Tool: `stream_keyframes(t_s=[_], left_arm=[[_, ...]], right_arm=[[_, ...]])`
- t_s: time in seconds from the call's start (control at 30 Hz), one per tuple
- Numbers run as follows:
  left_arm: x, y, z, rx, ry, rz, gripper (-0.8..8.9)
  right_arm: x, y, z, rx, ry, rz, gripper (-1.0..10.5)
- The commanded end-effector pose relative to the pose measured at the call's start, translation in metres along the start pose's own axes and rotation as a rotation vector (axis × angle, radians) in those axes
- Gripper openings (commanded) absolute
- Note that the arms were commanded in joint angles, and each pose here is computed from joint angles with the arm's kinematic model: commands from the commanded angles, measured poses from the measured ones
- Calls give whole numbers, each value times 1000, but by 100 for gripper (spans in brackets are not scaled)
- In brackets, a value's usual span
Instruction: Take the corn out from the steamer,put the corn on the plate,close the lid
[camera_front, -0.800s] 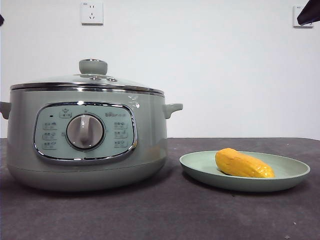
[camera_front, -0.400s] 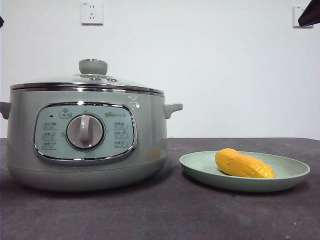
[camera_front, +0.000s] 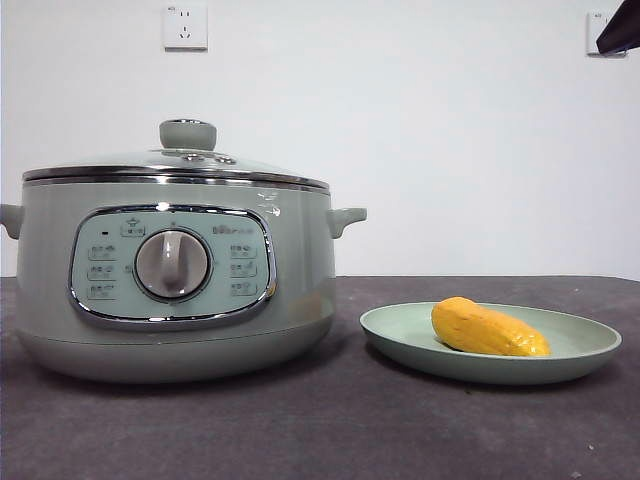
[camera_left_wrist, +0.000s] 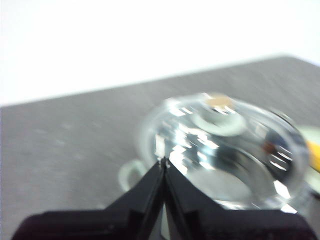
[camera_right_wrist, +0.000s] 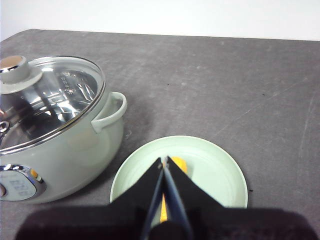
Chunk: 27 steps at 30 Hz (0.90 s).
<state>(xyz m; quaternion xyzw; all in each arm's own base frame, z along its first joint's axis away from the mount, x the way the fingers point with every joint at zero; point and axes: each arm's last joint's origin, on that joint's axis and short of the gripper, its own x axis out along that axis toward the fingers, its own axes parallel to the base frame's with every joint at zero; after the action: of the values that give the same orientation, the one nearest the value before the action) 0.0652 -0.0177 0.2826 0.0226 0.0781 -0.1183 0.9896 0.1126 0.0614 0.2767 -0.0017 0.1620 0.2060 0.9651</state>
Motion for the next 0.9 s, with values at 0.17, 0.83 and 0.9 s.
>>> stream_keyframes(t_s=[0.17,0.83,0.9], left_arm=[[24,14,-56,-21,-59,194,-4],[46,20,-130,-72,53,249,-4],[46,20,-130,-88,50,242,-4]], right_arm=[[1,0,-2,9,2,-3,1],[1,0,-2,9,2,-3,1],[1,0,-2,9,2,-3,1]])
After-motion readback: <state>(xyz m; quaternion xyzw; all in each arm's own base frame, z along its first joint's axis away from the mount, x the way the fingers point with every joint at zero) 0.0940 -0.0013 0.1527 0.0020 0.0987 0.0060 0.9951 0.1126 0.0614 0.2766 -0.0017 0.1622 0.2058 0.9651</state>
